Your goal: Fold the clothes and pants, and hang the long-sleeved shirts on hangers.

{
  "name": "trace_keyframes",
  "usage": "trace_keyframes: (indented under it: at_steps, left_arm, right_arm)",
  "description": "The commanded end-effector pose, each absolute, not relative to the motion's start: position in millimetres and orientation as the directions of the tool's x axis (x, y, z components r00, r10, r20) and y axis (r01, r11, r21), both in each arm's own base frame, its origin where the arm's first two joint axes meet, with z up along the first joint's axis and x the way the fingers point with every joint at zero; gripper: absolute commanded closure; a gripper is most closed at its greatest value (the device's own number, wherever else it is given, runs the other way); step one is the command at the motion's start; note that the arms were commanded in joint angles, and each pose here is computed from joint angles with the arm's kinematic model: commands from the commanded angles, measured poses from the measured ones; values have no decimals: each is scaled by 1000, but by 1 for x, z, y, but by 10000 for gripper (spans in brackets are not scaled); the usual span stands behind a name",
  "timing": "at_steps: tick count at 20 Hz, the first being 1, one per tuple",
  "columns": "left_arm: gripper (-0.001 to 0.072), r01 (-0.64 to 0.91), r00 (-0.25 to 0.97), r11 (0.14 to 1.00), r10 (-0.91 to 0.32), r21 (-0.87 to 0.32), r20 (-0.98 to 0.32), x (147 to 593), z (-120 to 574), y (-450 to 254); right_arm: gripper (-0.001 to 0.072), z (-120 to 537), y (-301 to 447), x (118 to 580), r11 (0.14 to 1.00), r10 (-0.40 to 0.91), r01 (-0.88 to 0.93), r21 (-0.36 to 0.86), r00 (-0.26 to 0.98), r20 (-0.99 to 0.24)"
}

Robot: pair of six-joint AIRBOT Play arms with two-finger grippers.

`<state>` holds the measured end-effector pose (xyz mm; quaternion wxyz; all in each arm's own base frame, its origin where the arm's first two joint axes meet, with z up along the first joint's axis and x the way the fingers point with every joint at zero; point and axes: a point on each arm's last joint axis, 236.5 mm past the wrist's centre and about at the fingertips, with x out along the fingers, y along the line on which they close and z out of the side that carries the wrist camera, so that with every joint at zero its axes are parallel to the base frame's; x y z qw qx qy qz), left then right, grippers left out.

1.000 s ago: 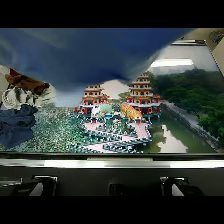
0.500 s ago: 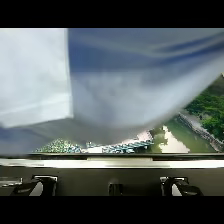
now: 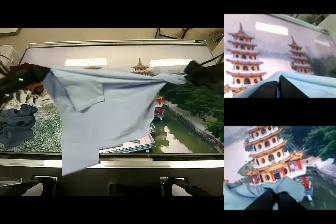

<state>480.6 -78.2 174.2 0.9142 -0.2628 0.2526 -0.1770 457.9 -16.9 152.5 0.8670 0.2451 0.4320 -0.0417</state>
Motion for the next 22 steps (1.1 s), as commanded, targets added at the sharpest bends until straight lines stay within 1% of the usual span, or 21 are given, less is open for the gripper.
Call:
trace_keyframes:
  at_steps: [1, 2, 3, 5, 6, 7, 8, 9, 10, 11, 12, 13, 14, 15, 16, 18, 20, 21, 22]
  left_arm:
    - [684, 25, 722, 747, -473, -664, -505, 504, 60, -87]
    - [684, -2, 698, 720, -496, -694, -517, 505, 44, -93]
    - [684, -28, 669, 688, -526, -725, -525, 504, 29, -99]
    - [683, -49, 601, 648, -589, -760, -541, 495, 8, -113]
    - [682, -48, 567, 638, -616, -769, -546, 489, 3, -119]
    - [631, -47, 549, 627, -634, -777, -545, 485, 3, -119]
    - [418, -45, 540, 614, -648, -788, -536, 482, 8, -113]
    - [80, -38, 523, 595, -672, -803, -524, 476, 16, -104]
    - [-4, -50, 493, 579, -694, -814, -524, 467, 24, -88]
    - [-4, -108, 455, 579, -694, -808, -558, 455, 23, -65]
    - [-3, -230, 386, 585, -678, -778, -625, 433, 11, -38]
    - [-3, -344, 292, 611, -652, -713, -700, 404, -7, -16]
    - [-1, -409, 162, 678, -604, -610, -780, 368, -30, 5]
    - [9, -432, 54, 736, -555, -521, -830, 338, -48, 18]
    - [60, -435, -13, 766, -531, -474, -847, 316, -62, 20]
    - [63, -418, -37, 744, -588, -522, -808, 298, -77, -2]
    - [66, -428, -12, 712, -620, -556, -785, 295, -92, -20]
    - [112, -433, 0, 706, -622, -561, -783, 295, -98, -26]
    - [133, -435, 16, 698, -625, -568, -780, 297, -103, -31]
  right_arm:
    - [666, 51, 24, 523, 646, 362, 409, 644, 578, -731]
    - [666, 27, 39, 525, 592, 430, 443, 673, 533, -729]
    - [666, 7, 54, 523, 573, 482, 459, 679, 481, -732]
    - [666, -29, 72, 511, 593, 530, 473, 652, 380, -758]
    - [666, -38, 76, 508, 611, 536, 464, 642, 355, -766]
    - [650, -39, 76, 506, 628, 542, 441, 641, 343, -767]
    - [529, -33, 71, 504, 642, 549, 417, 644, 337, -765]
    - [278, -21, 59, 500, 663, 557, 377, 647, 329, -763]
    - [48, -10, 45, 491, 692, 565, 327, 643, 308, -765]
    - [11, -2, 24, 473, 729, 556, 303, 614, 262, -789]
    - [11, -3, 2, 449, 759, 528, 329, 562, 196, -827]
    - [12, -11, -19, 422, 795, 480, 366, 485, 110, -870]
    - [18, -21, -29, 398, 823, 446, 382, 421, 25, -895]
    - [19, -32, -29, 378, 841, 427, 388, 378, -46, -903]
    - [19, -42, -18, 369, 835, 448, 391, 386, -76, -891]
    - [16, -61, 15, 357, 816, 503, 385, 430, -109, -857]
    - [14, -76, 39, 354, 823, 505, 363, 436, -119, -855]
    - [12, -81, 47, 356, 832, 497, 347, 434, -116, -860]
    - [9, -84, 54, 359, 839, 488, 330, 432, -107, -866]
